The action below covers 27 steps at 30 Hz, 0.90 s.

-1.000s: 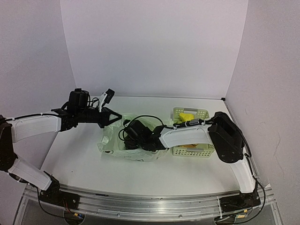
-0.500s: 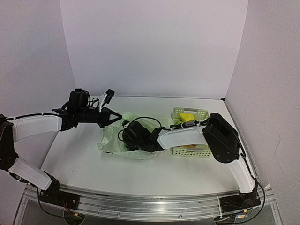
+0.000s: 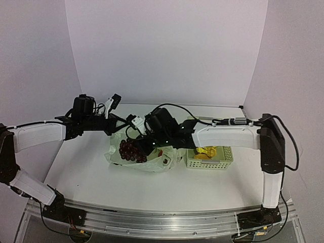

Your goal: Untie the knot of the plastic bag and take out the fruit

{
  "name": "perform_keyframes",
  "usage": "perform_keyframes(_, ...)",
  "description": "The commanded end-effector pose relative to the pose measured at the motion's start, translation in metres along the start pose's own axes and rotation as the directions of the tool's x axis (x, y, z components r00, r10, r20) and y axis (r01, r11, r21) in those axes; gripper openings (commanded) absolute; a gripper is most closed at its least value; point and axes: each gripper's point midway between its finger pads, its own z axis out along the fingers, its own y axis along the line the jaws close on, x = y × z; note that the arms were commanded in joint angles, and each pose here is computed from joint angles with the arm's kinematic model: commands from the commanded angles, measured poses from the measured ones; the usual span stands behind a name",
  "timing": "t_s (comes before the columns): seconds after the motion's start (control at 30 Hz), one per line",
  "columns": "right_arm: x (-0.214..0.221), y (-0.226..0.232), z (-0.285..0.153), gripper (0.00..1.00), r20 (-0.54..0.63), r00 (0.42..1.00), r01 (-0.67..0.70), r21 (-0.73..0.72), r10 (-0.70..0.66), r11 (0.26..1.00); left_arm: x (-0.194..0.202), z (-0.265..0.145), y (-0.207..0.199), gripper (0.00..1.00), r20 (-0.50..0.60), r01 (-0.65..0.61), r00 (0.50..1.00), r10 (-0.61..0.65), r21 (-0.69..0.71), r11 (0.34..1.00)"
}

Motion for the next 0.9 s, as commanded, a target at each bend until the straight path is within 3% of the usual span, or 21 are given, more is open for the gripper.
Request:
perform_keyframes(0.0,-0.036,0.055,-0.058,0.0,0.108,0.994,0.033,-0.303,0.0,0.952,-0.026,-0.004,0.001,0.0,0.055,-0.078,0.995,0.079,-0.025,0.997)
perform_keyframes(0.2,-0.069,0.075,-0.115,0.0,0.179,0.982,0.022,-0.428,0.061,0.904,-0.026,-0.004,0.002,0.0,0.049,-0.085,0.995,0.086,-0.028,0.996)
perform_keyframes(0.5,-0.115,0.036,-0.195,0.0,0.36,0.922,0.0,-0.36,0.139,0.933,-0.029,-0.004,0.005,0.0,0.052,-0.092,0.994,0.094,-0.037,0.995)
perform_keyframes(0.6,-0.12,-0.01,-0.218,0.0,0.426,0.891,-0.07,-0.211,0.156,0.975,-0.028,-0.004,0.005,0.0,0.052,-0.093,0.994,0.095,-0.038,0.995)
perform_keyframes(0.7,-0.1,-0.083,-0.235,0.0,0.462,0.876,-0.195,0.077,0.138,0.978,-0.029,-0.006,0.004,0.0,0.056,-0.101,0.993,0.103,-0.04,0.994)
perform_keyframes(0.8,-0.053,-0.164,-0.246,0.0,0.394,0.913,-0.287,0.428,0.109,0.857,-0.029,-0.008,0.003,0.0,0.06,-0.107,0.992,0.109,-0.041,0.993)
perform_keyframes(0.87,-0.021,-0.205,-0.247,0.0,0.327,0.937,-0.302,0.569,0.126,0.765,-0.03,-0.008,0.002,0.0,0.06,-0.109,0.992,0.112,-0.042,0.993)
